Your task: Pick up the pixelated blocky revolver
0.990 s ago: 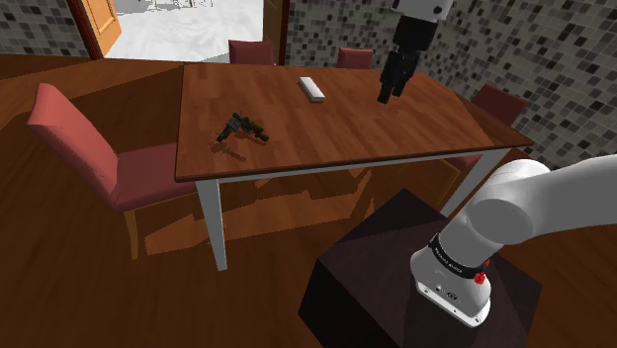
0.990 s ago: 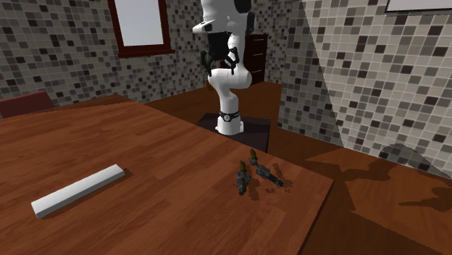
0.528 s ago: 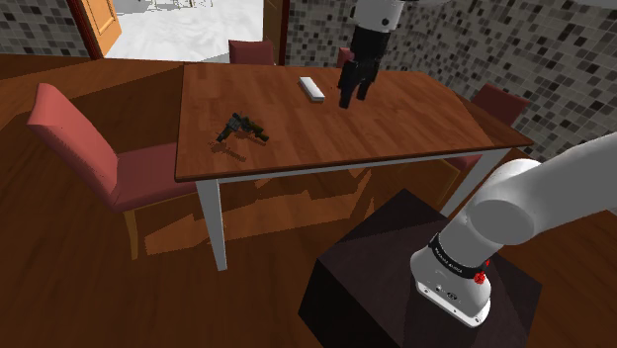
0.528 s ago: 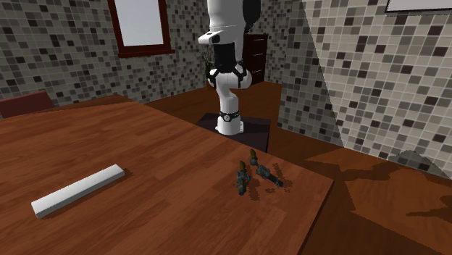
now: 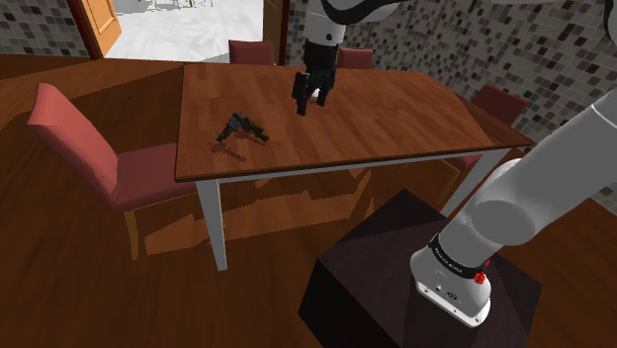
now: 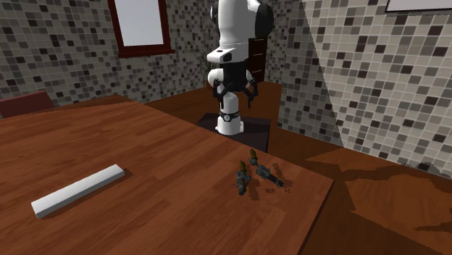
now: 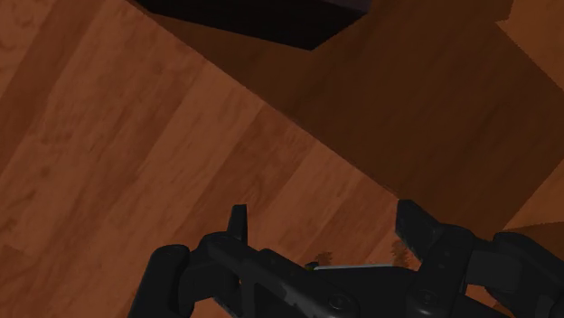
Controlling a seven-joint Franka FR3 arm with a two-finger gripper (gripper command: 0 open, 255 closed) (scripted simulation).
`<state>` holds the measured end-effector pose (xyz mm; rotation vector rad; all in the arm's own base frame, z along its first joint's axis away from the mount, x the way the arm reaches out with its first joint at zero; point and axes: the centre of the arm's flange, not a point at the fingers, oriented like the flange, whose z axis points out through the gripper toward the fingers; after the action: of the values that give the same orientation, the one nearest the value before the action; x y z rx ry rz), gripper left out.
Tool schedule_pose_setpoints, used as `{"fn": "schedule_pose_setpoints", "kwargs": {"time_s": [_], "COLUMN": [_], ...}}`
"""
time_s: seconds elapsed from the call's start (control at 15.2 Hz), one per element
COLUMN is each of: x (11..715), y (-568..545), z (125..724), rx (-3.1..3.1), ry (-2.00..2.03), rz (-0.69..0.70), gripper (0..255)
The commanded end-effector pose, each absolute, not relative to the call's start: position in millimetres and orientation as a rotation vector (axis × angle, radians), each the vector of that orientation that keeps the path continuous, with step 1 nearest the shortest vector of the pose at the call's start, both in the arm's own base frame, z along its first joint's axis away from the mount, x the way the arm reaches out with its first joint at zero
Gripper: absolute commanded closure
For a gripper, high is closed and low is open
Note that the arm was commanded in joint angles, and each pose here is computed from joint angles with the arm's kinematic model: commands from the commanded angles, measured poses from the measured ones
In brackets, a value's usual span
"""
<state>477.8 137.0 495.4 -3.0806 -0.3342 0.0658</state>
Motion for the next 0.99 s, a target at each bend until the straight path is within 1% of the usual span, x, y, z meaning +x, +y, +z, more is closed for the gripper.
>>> {"fn": "schedule_pose_setpoints", "kwargs": {"time_s": [0.0,0.73,0.92], "x": [497.6,606.4,614.3], "y": [150.3,229.1,234.9], "z": [484.5,423.7,408.6], "rx": [-3.086,-3.118,-3.120], "ry": [-0.343,-0.396,-0.400], "rz": [0.064,0.062,0.062], "gripper": [0,0,0]}}
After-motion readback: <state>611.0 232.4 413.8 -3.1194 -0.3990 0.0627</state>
